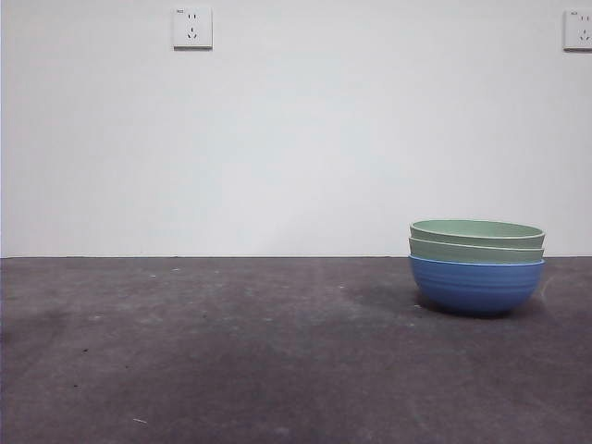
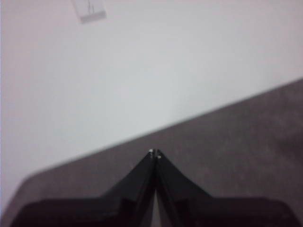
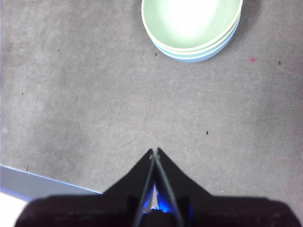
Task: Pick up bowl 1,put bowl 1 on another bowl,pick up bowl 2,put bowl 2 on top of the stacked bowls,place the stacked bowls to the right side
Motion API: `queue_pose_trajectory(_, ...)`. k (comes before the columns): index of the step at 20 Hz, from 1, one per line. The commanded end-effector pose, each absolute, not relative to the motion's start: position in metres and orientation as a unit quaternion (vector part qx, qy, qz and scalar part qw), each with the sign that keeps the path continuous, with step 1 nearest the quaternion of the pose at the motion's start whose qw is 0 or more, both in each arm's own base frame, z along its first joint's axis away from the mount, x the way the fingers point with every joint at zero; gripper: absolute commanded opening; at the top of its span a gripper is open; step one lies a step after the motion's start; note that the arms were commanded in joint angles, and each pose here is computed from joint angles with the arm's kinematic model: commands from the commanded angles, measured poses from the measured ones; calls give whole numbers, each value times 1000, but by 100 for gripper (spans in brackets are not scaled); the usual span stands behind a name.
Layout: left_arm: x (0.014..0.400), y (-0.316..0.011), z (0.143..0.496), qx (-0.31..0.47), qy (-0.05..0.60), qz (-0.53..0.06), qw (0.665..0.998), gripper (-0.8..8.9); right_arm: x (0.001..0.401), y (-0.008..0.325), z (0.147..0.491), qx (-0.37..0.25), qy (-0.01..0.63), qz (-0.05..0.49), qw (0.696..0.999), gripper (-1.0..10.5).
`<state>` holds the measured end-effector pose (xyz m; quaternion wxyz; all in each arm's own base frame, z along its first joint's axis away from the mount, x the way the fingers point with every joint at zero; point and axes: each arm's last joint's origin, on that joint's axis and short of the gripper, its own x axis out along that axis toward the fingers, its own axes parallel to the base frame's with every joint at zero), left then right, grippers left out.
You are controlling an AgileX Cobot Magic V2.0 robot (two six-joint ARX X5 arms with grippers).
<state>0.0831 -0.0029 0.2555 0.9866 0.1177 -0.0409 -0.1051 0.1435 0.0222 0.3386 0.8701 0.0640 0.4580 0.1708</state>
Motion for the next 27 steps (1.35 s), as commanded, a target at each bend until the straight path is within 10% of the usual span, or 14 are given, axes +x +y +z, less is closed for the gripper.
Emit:
queue_pose_trajectory(1, 86, -2, 227, 116, -27, -101, 988, -3, 144, 22, 337, 61, 460, 171, 869, 2)
queue_pose_trajectory(27, 95, 0, 149, 77, 75, -101, 989, -3, 144, 22, 336, 61, 460, 171, 869, 2)
